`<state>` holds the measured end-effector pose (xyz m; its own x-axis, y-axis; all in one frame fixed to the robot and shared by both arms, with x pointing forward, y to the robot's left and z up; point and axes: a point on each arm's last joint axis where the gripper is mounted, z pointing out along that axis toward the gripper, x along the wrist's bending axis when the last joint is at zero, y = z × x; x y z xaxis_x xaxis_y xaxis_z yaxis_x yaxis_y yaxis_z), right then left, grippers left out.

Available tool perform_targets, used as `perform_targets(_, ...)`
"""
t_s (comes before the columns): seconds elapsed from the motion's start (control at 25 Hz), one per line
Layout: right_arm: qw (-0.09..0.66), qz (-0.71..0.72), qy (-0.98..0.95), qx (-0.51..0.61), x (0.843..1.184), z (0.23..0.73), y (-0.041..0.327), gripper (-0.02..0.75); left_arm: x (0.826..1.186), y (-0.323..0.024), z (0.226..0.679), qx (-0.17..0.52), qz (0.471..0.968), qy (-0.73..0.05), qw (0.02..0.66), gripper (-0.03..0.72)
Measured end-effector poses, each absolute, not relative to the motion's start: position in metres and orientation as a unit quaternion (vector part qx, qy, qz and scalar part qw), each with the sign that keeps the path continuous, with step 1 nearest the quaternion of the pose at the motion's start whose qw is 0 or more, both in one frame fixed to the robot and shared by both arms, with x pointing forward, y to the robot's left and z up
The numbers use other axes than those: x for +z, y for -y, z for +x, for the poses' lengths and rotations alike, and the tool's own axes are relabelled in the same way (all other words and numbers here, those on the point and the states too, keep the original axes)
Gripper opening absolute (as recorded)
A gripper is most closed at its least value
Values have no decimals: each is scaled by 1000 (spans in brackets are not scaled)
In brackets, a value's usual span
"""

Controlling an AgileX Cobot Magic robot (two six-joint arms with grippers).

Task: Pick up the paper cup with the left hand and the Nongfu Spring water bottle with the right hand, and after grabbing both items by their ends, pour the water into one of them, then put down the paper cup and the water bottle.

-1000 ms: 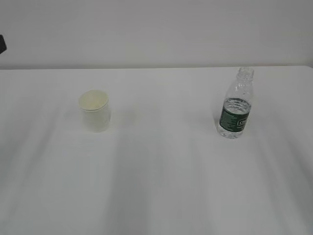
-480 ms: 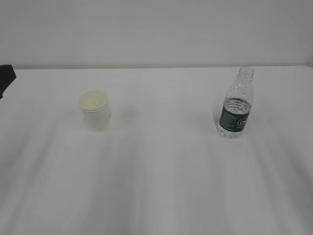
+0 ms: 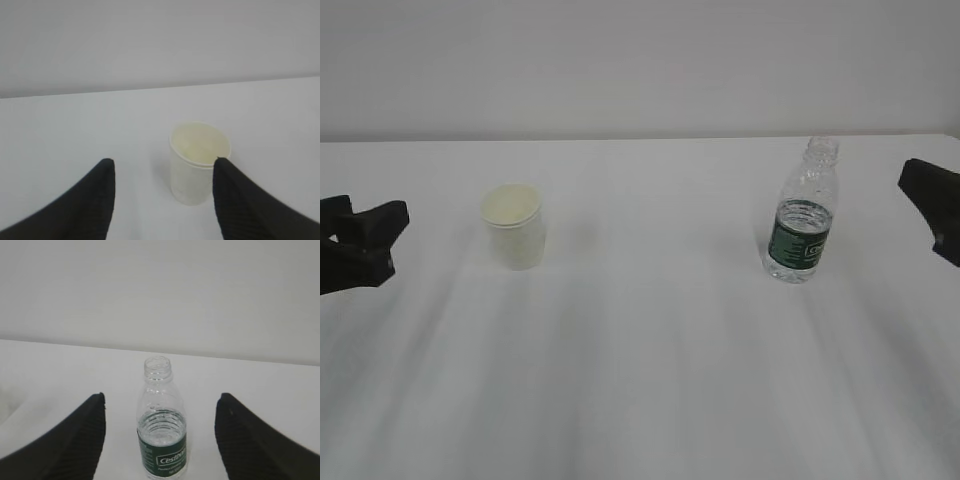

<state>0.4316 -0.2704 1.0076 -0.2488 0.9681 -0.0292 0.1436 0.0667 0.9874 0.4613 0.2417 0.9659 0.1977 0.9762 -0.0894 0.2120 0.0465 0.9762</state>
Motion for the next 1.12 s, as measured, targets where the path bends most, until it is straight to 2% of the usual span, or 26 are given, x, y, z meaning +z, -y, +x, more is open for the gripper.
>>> perform_targets(0.24, 381, 449, -608, 533, 987, 446, 264, 513, 930, -236, 477, 372, 590, -505, 509, 442)
perform_targets(0.44, 349, 462, -587, 566, 955, 449, 260, 513, 905, -230, 482, 355, 609, -497, 506, 432)
perform_targets(0.68, 327, 512, -593, 529, 917, 455, 264, 513, 900, -228, 481, 346, 620, -490, 506, 431)
perform_targets(0.84, 342, 501, -615, 504, 909, 457, 265, 516, 900, -228, 481, 345, 620, -489, 506, 431)
perform_targets(1.04, 371, 498, -623, 475, 904, 458, 270, 636, 900, -228, 481, 345, 621, -489, 507, 431)
perform_targets(1.12, 372, 504, -623, 468, 901, 461, 272, 661, 900, -228, 481, 345, 621, -489, 507, 431)
